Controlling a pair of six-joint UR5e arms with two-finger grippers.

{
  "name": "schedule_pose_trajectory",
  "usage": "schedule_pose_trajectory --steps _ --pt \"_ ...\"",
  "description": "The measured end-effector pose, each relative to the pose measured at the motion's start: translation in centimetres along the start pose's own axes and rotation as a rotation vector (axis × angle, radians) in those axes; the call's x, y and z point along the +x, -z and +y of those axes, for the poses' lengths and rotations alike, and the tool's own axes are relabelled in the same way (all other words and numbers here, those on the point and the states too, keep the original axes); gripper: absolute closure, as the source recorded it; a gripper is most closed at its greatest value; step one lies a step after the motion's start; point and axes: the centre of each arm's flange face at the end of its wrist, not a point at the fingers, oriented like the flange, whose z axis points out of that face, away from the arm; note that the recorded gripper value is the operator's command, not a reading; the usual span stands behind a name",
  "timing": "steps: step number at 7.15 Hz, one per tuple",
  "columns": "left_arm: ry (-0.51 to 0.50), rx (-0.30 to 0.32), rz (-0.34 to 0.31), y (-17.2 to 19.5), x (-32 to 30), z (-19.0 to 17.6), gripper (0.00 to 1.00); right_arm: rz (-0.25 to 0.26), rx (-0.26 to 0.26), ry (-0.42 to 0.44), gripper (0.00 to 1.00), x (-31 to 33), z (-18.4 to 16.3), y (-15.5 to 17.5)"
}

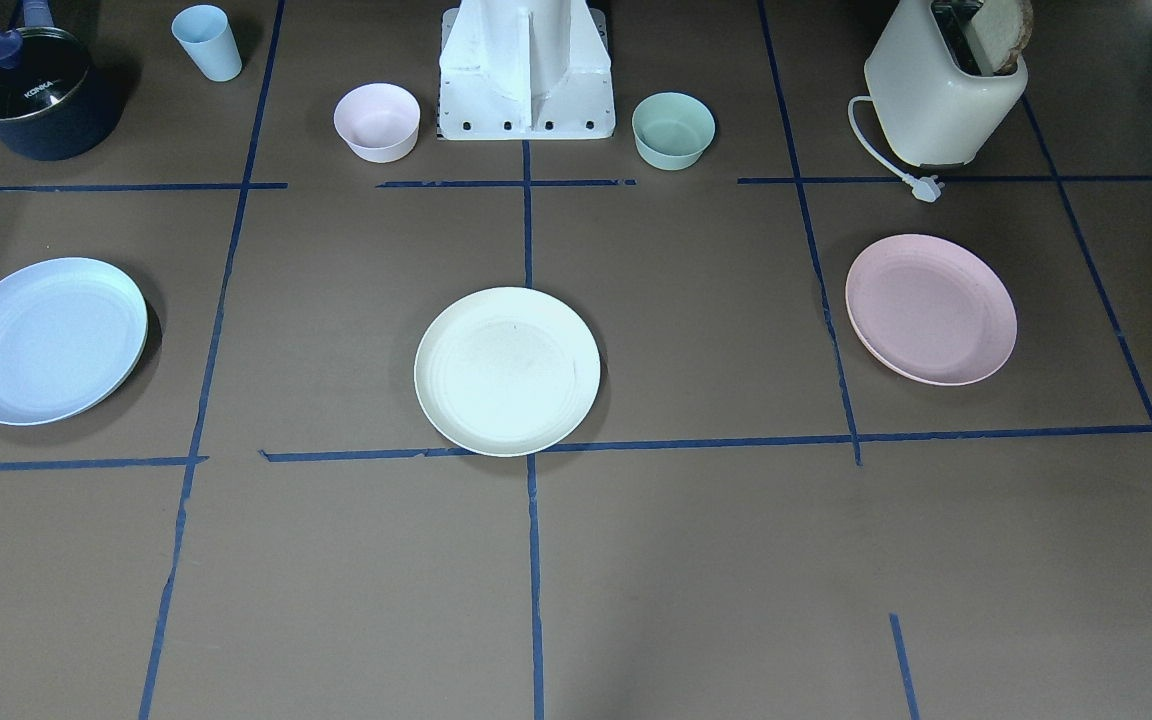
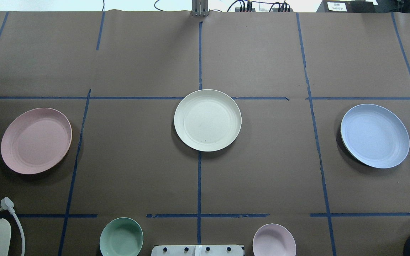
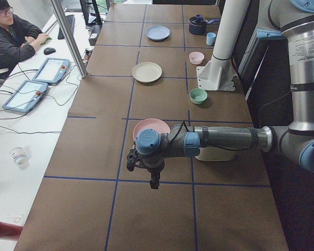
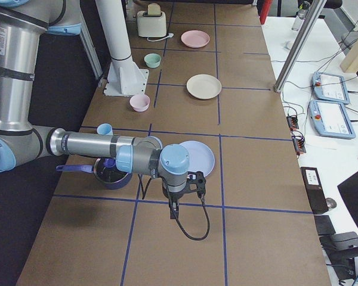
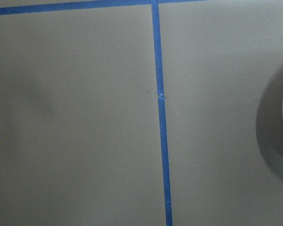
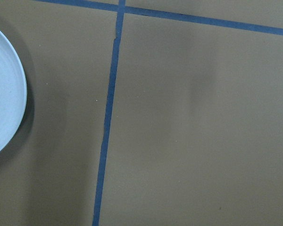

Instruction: Stack three plates with pink and blue

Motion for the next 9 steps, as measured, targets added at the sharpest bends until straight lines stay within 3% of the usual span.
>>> schedule_pose_trajectory --steps 3,5,7,9 --pt "-0.016 0.011 -0.002 0.4 0.5 -0.2 0.00 -0.013 0.002 0.001 0.00 -0.2 0.0 0.0" --pt "-0.029 0.028 -0.001 1.0 1.2 -1.1 0.00 -0.079 0.018 0.005 0.00 -1.0 -0.5 0.1" --pt "-0.089 0.085 -0.004 3.2 3.2 -5.0 0.00 -0.144 0.044 0.022 0.00 -1.9 -1.3 0.4" --pt "-0.146 0.126 -0.004 3.5 4.2 -6.9 0.00 -0.142 0.088 0.085 0.00 -2.2 -1.8 0.1"
